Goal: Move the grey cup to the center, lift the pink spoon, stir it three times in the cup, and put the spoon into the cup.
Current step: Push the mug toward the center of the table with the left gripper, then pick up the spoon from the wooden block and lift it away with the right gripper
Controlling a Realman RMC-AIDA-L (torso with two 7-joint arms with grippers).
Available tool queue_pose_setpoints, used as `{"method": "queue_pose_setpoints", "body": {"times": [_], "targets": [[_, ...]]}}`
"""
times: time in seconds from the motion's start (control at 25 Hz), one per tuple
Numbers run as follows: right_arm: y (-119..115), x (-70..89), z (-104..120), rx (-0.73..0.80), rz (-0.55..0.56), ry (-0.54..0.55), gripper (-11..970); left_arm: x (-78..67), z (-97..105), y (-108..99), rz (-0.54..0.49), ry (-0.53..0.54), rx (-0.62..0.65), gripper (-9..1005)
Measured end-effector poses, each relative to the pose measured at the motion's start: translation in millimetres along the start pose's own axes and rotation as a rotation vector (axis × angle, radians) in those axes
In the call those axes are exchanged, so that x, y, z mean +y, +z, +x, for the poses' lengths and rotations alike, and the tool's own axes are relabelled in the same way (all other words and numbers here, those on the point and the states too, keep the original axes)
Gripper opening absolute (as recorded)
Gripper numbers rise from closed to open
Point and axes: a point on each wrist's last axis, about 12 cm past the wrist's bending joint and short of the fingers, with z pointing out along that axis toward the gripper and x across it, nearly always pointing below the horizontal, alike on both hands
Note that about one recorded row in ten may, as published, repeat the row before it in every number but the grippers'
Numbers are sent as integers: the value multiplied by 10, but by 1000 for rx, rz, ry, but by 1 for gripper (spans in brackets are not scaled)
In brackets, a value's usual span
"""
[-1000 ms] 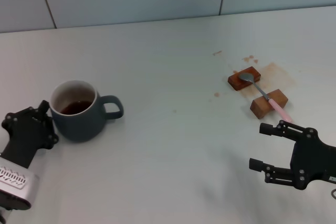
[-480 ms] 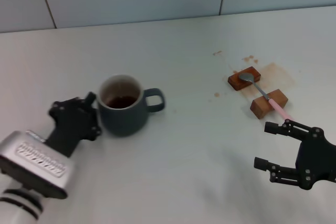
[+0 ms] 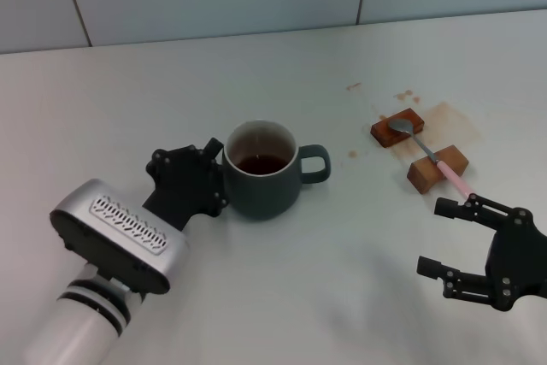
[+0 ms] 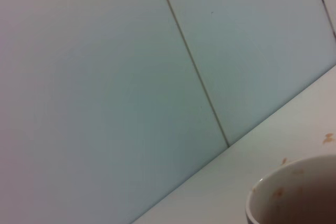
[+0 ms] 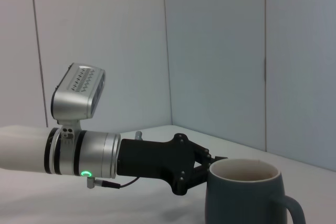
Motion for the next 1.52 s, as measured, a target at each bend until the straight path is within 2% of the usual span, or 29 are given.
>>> {"method": "queue_pose_setpoints", "body": {"times": [0.2,0.24,0.28,0.36,0.4,0.44,0.56,0.72,0.84,0.96,1.08,1.24,1.52], "targets": [[-9,9,4,-2,2,3,728,54,37,-12,-27,-56,13,-2],[-16,8,6,-3,5,2,728,175,114,-61,-41,-91,-1,-2],[-16,8,6,-3,5,2,727,175,114,-61,-41,-91,-1,-2],[-23,6,7,-6,11,-4,726,444,264,-184,-8,-139,-63,-1],[-23,6,7,-6,11,-4,725,444,264,-184,-8,-139,-63,-1],[-24,6,7,-6,11,-5,724,566,324,-246,12,-163,-79,-1],[-27,3,5,-5,13,-6,723,810,391,-388,61,-203,-119,-1],[-40,-10,-2,-7,22,-10,720,1216,411,-648,205,-227,-151,-1],[-52,-21,-8,-11,33,-12,718,1401,352,-825,365,-224,-161,-1],[-60,-34,-15,-16,43,-13,716,1545,259,-1017,523,-274,-181,13],[-61,-35,-14,-18,46,-11,714,1589,231,-1113,572,-297,-188,33],[-59,-20,-4,-20,48,-6,712,1609,254,-1216,585,-320,-168,61],[-45,0,7,-23,48,1,708,1411,310,-1157,606,-337,-126,108]]}}
